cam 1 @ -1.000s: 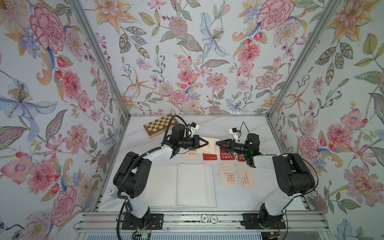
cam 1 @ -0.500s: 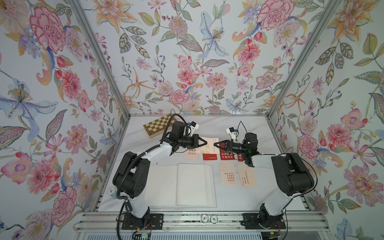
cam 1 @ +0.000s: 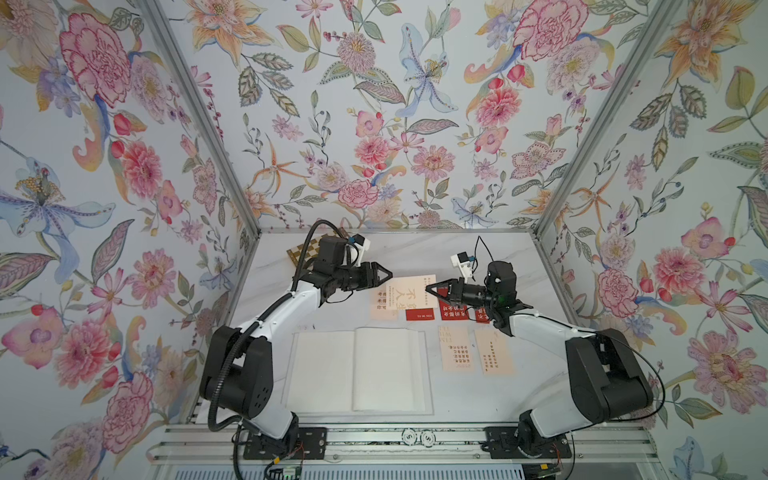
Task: Place the photos into the photo albums
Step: Pick up the photo at the center of the board, then insert the photo into the photo album.
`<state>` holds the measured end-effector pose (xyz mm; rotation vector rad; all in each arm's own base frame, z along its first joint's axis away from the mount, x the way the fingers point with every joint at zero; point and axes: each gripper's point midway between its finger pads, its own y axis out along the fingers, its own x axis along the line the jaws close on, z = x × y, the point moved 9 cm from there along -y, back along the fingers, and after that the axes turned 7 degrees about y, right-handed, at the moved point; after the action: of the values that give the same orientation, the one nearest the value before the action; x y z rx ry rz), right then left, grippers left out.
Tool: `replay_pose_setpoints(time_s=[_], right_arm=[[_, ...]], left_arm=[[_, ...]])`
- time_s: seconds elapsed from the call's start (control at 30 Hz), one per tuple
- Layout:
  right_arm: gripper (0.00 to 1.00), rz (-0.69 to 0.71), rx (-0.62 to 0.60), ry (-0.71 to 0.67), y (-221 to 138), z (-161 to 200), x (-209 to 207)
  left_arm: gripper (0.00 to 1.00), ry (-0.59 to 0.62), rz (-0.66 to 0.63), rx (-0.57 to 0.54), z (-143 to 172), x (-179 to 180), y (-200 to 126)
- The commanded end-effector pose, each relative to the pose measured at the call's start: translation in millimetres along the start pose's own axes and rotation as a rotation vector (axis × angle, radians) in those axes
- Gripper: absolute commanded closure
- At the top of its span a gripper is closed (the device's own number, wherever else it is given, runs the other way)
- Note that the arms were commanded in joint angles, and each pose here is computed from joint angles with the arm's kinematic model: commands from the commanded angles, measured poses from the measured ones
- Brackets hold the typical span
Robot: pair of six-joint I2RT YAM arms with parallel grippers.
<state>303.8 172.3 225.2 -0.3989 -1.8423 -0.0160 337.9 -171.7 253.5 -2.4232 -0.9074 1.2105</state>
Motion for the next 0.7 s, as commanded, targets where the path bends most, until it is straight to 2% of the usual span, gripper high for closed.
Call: replay_pose_setpoints(time_s=[0.0, 0.27, 0.67], right_arm=[[1.00, 0.162, -0.016, -0.017, 2, 9, 11], [1.00, 0.272, -0.008, -0.018, 32, 42, 41], [1.00, 0.416, 0.046, 0.000, 92, 94, 63]], left_arm=[[0.41, 0.008, -0.197, 0.052, 22, 19, -19], [0.43, -0.030, -0.406, 0.098, 61, 43, -39], [0.39, -0.141, -0.647, 0.053, 96, 75, -83]])
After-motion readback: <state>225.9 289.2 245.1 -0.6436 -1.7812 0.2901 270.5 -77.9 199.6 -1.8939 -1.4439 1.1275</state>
